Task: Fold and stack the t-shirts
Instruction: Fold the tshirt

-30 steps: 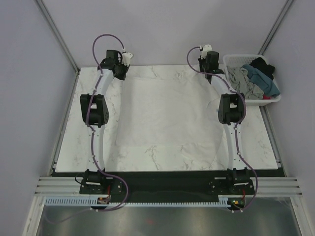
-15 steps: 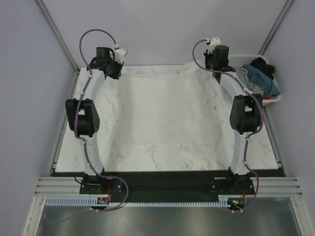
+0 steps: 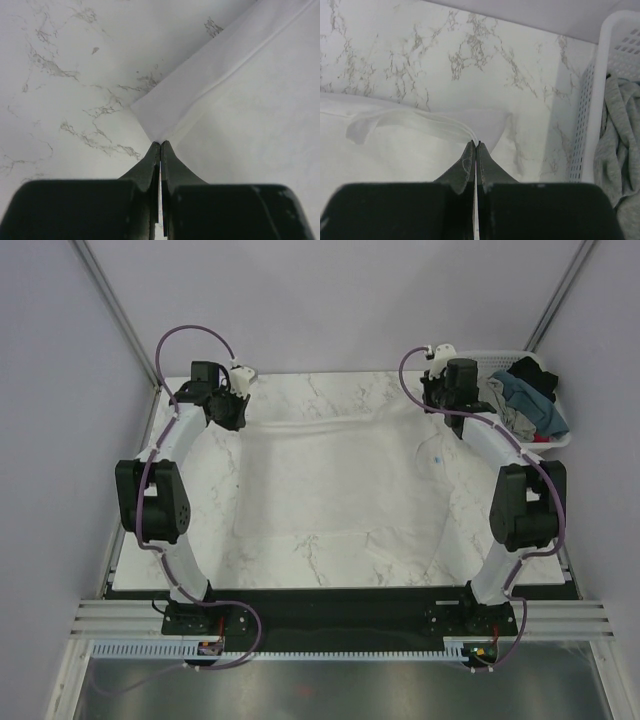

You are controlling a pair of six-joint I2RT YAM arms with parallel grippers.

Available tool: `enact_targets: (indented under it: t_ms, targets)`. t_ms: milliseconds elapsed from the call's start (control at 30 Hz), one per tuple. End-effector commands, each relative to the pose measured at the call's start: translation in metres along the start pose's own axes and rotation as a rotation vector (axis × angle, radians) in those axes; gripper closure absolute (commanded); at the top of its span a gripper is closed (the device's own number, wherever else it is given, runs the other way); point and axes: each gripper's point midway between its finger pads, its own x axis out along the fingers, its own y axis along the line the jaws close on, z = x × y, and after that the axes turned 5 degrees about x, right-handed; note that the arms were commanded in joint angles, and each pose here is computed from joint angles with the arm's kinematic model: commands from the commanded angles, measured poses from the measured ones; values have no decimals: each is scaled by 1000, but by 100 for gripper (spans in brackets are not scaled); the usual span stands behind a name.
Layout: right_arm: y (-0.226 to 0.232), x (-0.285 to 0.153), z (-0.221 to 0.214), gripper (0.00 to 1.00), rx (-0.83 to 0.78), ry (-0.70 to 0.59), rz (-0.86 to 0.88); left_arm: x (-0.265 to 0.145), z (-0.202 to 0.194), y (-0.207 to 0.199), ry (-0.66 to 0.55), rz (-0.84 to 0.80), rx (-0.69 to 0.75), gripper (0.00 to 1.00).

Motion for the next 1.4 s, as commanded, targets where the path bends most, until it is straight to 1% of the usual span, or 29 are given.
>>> enact_targets:
  t_ms: [0,233,467,667,833,1000,1033,1067,1100,1133,1167,1233,1267,1367]
  targets:
    - [11,-29,8,100,9,-25,38,-21,10,-5,-59,3,2,98]
    - [22,-56,-32,100,24,54,69,-25,-12,-19,-28,-9,-25,98]
    - [33,-75,-61,100,33,116,98,-15,-33,-26,23,-28,-47,98]
    - [40,-81,-80,100,37,156,117,-5,-53,-33,70,-53,-64,98]
    - [58,-86,-102,100,34,207,157,2,-67,-39,104,-71,-76,98]
    - [63,-85,-110,100,23,227,169,10,-75,-40,126,-83,-84,98]
    - [61,-84,-108,98,22,230,158,9,-75,-40,125,-82,-83,98]
    - [60,-83,-108,86,18,236,154,8,-73,-40,121,-80,-82,98]
    - [58,-84,-104,82,10,236,150,5,-71,-40,115,-77,-80,98]
    - [58,-84,-93,79,6,220,146,0,-69,-40,106,-72,-77,98]
    - [57,-87,-91,69,6,228,141,-4,-67,-40,97,-67,-73,98]
    - [55,-92,-80,61,-5,215,136,-13,-61,-40,78,-57,-66,98]
    - [54,-95,-74,57,-12,201,131,-15,-59,-40,70,-53,-64,98]
    - [51,-100,-64,57,-32,183,115,-23,-52,-39,48,-41,-56,98]
